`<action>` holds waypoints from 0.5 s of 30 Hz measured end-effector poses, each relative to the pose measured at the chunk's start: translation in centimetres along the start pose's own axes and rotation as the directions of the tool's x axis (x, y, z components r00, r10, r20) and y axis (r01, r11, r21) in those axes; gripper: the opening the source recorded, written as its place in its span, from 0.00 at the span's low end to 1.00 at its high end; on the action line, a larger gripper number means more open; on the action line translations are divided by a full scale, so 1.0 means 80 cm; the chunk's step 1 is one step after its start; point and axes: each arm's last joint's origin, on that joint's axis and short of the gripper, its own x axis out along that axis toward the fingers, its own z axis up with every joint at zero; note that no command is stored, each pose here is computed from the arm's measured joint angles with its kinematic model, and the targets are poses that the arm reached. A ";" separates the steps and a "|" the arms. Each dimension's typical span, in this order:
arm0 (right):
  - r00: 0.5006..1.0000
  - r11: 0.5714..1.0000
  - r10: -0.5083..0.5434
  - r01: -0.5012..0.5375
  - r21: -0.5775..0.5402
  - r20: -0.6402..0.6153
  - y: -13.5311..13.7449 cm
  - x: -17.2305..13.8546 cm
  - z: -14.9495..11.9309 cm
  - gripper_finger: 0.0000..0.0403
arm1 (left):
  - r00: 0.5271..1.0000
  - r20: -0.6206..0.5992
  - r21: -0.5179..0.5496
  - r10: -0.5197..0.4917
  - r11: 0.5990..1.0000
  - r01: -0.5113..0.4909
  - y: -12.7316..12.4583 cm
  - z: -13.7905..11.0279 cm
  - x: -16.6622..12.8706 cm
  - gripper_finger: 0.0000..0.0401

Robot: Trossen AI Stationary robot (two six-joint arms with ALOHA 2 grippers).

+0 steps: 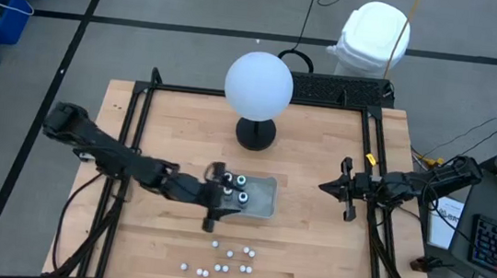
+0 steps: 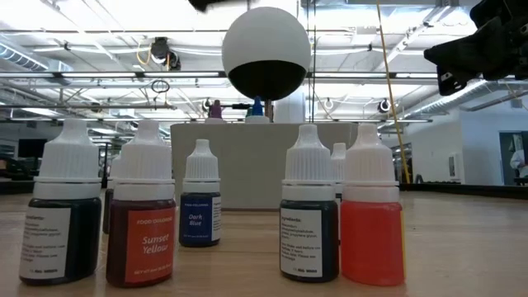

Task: Pick & Place food coloring
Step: Put the large blue food coloring bottle into the gray bin

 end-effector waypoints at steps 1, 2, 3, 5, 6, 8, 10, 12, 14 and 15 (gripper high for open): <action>1.000 1.000 0.000 0.000 -0.007 -0.002 0.000 0.000 0.000 0.00 | 1.000 0.003 -0.005 -0.010 1.000 0.010 0.001 0.006 -0.013 0.61; 1.000 1.000 0.000 0.000 -0.017 -0.003 0.000 0.000 0.000 0.00 | 1.000 -0.018 -0.012 -0.024 1.000 0.024 0.001 0.009 -0.026 0.60; 1.000 1.000 0.000 0.000 -0.027 -0.004 0.000 0.000 0.000 0.00 | 0.997 -0.061 -0.007 -0.046 0.999 0.046 0.000 0.008 -0.040 0.59; 1.000 0.999 -0.001 0.000 -0.048 -0.008 0.000 0.000 -0.001 0.00 | 0.985 -0.155 -0.016 -0.073 0.997 0.071 -0.003 0.003 -0.067 0.57; 1.000 0.999 -0.002 0.002 -0.051 -0.008 0.000 0.001 -0.001 0.00 | 0.977 -0.202 -0.032 -0.066 0.998 0.060 -0.004 -0.001 -0.079 0.55; 1.000 0.998 -0.003 0.002 -0.055 -0.011 0.000 0.001 -0.001 0.00 | 0.963 -0.268 -0.060 -0.021 0.998 0.005 -0.009 -0.014 -0.100 0.51; 1.000 0.998 -0.004 0.003 -0.056 -0.009 0.000 0.001 -0.001 0.00 | 0.958 -0.285 -0.069 0.041 0.996 -0.064 -0.016 -0.032 -0.113 0.46; 1.000 0.998 -0.013 0.012 -0.054 -0.002 0.000 0.001 0.000 0.00 | 0.957 -0.279 -0.074 0.085 0.991 -0.110 -0.023 -0.055 -0.119 0.40; 0.997 0.996 -0.073 0.073 -0.056 -0.004 -0.002 0.002 -0.001 0.00 | 0.954 -0.271 -0.093 0.124 0.984 -0.154 -0.028 -0.081 -0.120 0.32; 0.994 0.992 -0.113 0.113 -0.053 -0.007 -0.003 0.002 -0.001 0.00 | 0.954 -0.264 -0.104 0.142 0.979 -0.175 -0.031 -0.094 -0.119 0.28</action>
